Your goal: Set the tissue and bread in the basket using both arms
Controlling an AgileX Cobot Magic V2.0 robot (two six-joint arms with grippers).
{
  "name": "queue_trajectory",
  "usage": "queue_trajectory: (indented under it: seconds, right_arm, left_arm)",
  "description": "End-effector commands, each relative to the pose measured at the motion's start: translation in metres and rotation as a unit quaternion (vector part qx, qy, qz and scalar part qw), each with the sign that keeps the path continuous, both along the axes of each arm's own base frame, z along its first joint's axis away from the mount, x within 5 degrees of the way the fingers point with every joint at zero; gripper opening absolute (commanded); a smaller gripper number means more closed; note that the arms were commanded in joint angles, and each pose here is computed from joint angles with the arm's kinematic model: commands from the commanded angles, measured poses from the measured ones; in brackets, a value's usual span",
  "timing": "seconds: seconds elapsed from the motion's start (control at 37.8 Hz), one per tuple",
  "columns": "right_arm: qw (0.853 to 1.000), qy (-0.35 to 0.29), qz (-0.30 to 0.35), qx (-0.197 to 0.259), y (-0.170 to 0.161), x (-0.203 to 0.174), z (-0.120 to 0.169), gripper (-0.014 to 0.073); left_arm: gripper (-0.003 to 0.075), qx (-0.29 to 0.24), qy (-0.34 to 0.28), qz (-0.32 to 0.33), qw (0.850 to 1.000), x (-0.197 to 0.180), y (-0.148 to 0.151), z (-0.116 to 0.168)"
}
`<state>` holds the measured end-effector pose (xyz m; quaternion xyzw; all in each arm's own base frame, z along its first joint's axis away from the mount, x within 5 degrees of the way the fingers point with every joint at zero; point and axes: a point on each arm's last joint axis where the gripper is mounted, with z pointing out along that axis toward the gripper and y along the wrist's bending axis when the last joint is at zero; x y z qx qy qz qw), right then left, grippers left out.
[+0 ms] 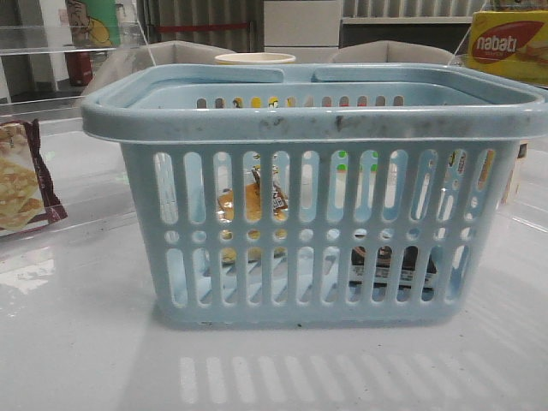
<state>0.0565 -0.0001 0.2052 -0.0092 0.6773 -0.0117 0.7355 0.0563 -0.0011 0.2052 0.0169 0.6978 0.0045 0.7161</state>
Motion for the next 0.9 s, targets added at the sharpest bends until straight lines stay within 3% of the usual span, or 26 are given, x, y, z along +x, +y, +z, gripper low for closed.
queue_trajectory:
  seconds: [0.0, 0.87]
  right_arm:
    - [0.999, -0.049, -0.001, 0.009, -0.0003, -0.0024, 0.0082, 0.0029]
    - [0.999, -0.042, -0.001, 0.02, -0.0004, -0.0022, 0.0069, 0.0029]
  left_arm:
    - [0.0091, -0.009, -0.054, -0.002, 0.998, -0.0022, 0.0001, 0.0096]
    - [0.0091, -0.009, -0.054, -0.002, 0.998, -0.0022, 0.0001, 0.0096]
